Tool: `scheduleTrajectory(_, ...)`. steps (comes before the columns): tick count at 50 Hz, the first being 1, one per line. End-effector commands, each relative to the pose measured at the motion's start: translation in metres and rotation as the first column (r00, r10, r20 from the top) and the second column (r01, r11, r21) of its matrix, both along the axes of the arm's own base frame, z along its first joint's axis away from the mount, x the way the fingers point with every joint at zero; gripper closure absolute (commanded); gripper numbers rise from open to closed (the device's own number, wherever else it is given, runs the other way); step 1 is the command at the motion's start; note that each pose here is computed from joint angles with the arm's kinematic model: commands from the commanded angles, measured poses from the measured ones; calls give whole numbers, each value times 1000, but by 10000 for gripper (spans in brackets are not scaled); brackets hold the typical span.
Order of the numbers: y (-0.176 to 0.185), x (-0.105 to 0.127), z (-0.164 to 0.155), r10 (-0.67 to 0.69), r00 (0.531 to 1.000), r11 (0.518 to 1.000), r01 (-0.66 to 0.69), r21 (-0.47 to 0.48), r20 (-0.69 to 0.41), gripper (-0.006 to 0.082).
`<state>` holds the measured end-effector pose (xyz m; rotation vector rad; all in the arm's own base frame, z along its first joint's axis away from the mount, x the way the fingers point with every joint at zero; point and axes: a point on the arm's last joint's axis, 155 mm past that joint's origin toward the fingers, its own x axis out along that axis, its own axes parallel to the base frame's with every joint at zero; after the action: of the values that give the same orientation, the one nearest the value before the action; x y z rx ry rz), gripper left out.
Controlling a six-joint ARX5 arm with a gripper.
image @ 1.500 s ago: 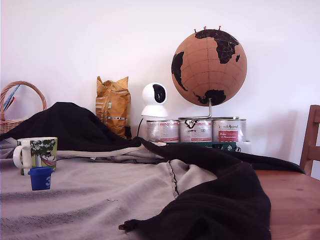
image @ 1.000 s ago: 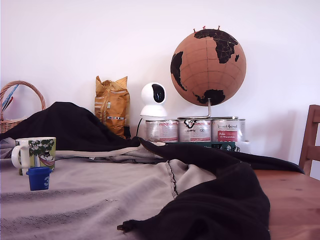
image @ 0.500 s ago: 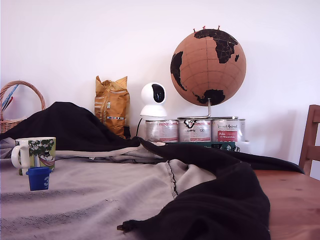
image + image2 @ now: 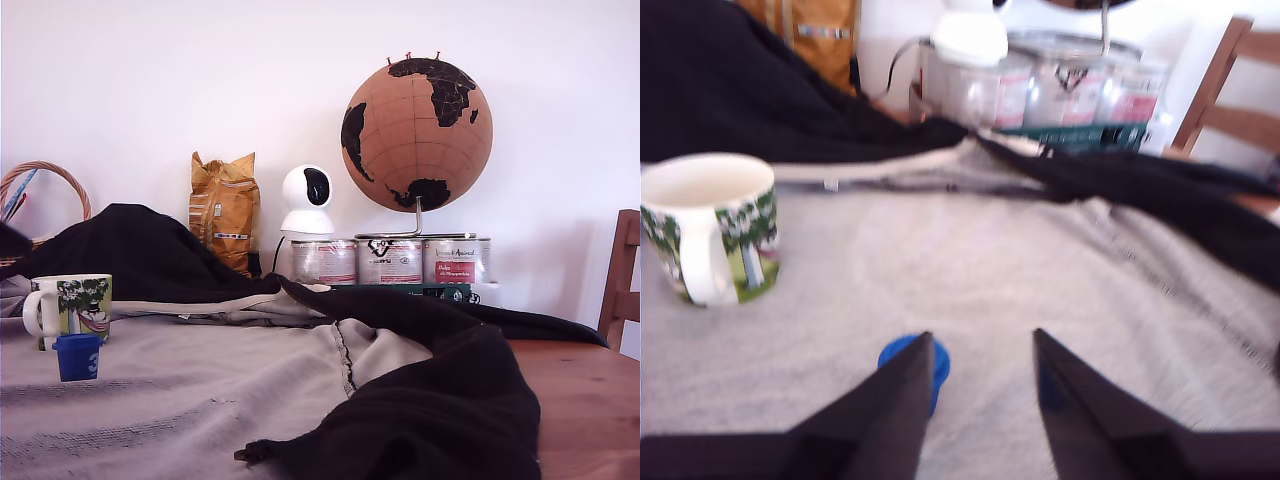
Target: Pick the blue coffee capsule and place it inside the green coffee cup
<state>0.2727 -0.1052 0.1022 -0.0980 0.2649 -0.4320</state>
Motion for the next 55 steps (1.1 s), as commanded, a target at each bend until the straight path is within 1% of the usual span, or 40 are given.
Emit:
scheduleTrajectory(1,1,-2,-17,4,999,1000,-4,18,-32,136)
scheduleTrajectory(10,-1,12,-32,2,995,998,4,57,-95,136)
scheduleTrajectory(16,-5,27,-37,1,992,997,8,71,-129,136)
scheduleTrajectory(22,-9,43,-45,-5,987,994,22,104,-162,136)
scheduleTrajectory(32,-14,64,-67,-5,972,991,37,131,-236,152)
scheduleTrajectory(35,-15,67,-74,-4,967,990,40,134,-256,187)
scheduleTrajectory(38,-16,69,-79,-4,963,990,42,137,-268,259)
scheduleTrajectory(41,-16,71,-81,-2,961,989,42,139,-275,352)
scheduleTrajectory(46,-17,73,-78,-3,963,990,41,138,-269,545)
scheduleTrajectory(49,-17,76,-75,-4,966,990,40,136,-260,625)
scheduleTrajectory(52,-18,79,-71,-5,968,990,39,133,-250,661)
scheduleTrajectory(55,-20,84,-65,-6,973,991,37,129,-232,662)
